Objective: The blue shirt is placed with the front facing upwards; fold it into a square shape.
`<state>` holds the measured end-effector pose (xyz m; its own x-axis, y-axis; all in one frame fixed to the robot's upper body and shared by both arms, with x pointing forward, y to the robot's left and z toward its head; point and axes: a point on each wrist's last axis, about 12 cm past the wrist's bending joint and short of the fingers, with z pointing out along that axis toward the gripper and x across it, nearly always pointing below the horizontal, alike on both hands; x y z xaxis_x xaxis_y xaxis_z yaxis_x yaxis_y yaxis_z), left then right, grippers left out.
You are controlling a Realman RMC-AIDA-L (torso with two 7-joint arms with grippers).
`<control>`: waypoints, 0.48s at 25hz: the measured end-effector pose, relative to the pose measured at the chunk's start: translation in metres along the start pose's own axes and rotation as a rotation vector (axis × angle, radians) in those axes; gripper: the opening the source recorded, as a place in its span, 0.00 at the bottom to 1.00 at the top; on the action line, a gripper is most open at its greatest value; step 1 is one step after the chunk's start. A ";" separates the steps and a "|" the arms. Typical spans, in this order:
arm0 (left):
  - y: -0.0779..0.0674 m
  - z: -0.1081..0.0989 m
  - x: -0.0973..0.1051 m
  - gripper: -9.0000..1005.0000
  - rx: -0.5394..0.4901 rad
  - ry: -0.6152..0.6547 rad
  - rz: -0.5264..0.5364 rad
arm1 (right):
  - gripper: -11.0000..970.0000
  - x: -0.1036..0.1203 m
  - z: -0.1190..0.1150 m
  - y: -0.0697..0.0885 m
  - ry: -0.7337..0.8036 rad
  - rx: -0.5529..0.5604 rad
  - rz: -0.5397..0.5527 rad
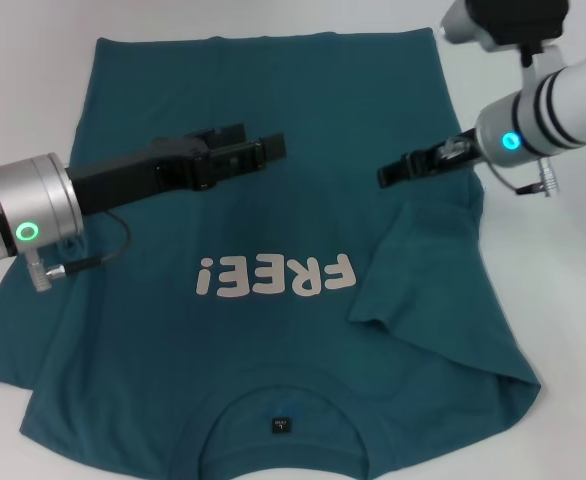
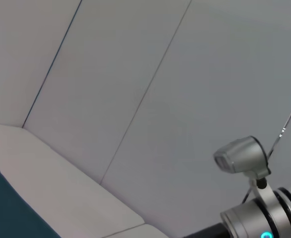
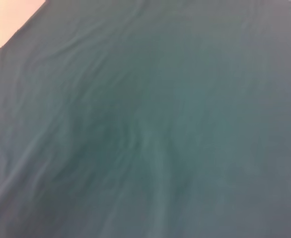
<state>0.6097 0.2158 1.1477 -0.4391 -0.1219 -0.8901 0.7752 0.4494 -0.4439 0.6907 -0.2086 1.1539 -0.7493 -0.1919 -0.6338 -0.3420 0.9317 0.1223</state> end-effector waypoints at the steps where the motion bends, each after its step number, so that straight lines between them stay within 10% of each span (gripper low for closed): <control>1: 0.000 0.000 0.000 0.84 -0.002 -0.001 -0.003 | 0.76 -0.001 -0.002 -0.003 -0.020 0.007 -0.007; 12: 0.012 0.002 0.003 0.84 -0.094 -0.020 -0.077 | 0.96 0.012 -0.040 -0.043 -0.450 -0.113 -0.017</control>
<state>0.6185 0.2189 1.1392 -0.4863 -0.1765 -0.8558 0.6927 0.5192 -0.5006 0.6733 -0.2630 1.1713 -0.4306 -0.0309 -0.9020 -0.4306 0.8854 0.1753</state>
